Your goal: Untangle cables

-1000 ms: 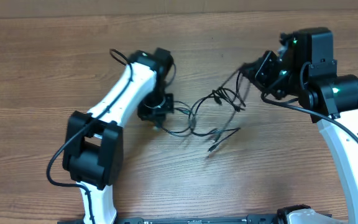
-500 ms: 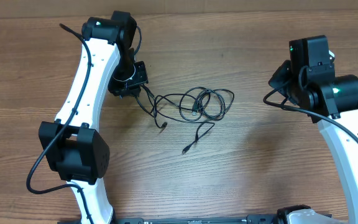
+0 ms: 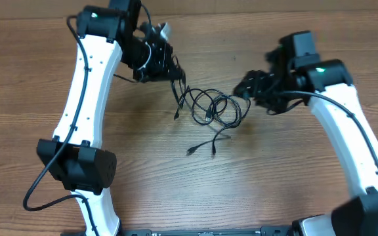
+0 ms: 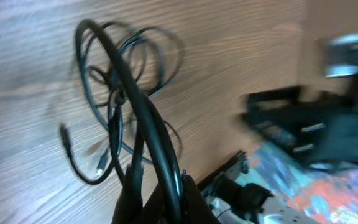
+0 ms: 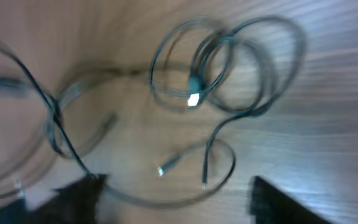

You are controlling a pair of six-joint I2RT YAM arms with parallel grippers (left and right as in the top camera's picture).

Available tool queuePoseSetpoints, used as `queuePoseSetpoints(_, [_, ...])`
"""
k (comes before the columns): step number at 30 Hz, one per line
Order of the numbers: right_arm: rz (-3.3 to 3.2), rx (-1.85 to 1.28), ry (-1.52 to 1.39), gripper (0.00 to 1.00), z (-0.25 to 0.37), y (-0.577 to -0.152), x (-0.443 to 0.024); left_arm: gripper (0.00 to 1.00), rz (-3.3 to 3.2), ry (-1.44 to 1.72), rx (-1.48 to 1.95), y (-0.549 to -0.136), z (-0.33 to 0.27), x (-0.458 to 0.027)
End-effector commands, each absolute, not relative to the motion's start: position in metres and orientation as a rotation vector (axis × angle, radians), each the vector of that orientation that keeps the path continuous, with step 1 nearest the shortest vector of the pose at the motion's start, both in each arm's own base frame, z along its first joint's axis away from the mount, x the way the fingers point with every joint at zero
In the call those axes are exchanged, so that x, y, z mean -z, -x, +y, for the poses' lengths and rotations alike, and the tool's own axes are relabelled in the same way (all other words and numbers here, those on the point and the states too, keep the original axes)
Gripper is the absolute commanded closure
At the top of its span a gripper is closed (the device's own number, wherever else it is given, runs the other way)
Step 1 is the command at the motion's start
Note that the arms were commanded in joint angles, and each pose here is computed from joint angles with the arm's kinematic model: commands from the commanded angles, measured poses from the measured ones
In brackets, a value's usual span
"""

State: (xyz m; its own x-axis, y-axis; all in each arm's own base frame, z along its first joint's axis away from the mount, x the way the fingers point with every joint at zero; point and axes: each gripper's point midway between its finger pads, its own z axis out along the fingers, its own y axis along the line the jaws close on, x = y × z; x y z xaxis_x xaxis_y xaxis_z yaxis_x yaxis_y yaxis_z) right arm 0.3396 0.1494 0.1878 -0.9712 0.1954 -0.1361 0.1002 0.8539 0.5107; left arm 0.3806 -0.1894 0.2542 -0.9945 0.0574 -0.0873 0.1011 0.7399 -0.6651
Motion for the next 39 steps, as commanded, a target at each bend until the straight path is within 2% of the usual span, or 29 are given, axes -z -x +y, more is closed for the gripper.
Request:
queuePoseSetpoints(1, [2.868, -0.895, 0.139, 0.14, 0.190, -0.325, -0.181, 0.96, 2.769, -0.151, 1.210, -0.380, -0.201, -0.293])
queuePoseSetpoints(6, [2.873, -0.886, 0.456, 0.09, 0.225, -0.311, -0.160, 0.96, 2.771, -0.058, 1.224, -0.383, -0.200, -0.300])
queuePoseSetpoints(10, [2.849, -0.885, 0.603, 0.09, 0.247, -0.304, -0.151, 0.96, 2.785, 0.004, 1.231, -0.383, -0.198, -0.299])
queuePoseSetpoints(19, [2.777, -0.744, 0.683, 0.12, 0.263, -0.316, -0.143, 0.96, 2.800, 0.053, 1.326, -0.376, -0.206, -0.305])
queuePoseSetpoints(23, [2.751, -0.716, 0.668, 0.36, 0.264, -0.324, -0.143, 0.96, 2.797, 0.052, 1.346, -0.374, -0.207, -0.307])
queuePoseSetpoints(28, [2.758, -0.727, 0.616, 0.82, 0.265, -0.326, -0.144, 0.96, 2.798, 0.053, 1.341, -0.375, -0.206, -0.306])
queuePoseSetpoints(30, [2.771, -0.732, 0.585, 0.96, 0.265, -0.326, -0.144, 0.96, 2.808, 0.060, 1.301, -0.376, -0.203, -0.303])
queuePoseSetpoints(33, [2.799, -0.733, 0.500, 0.96, 0.264, -0.327, -0.144, 0.95, 2.845, 0.092, 1.147, -0.381, -0.191, -0.290])
queuePoseSetpoints(35, [2.786, -0.740, 0.486, 0.96, 0.263, -0.327, -0.151, 0.91, 2.894, 0.122, 0.994, -0.381, -0.179, -0.277])
queuePoseSetpoints(39, [2.731, -0.675, 0.425, 0.96, 0.254, -0.332, -0.181, 0.87, 2.965, 0.181, 0.672, -0.381, -0.148, -0.257])
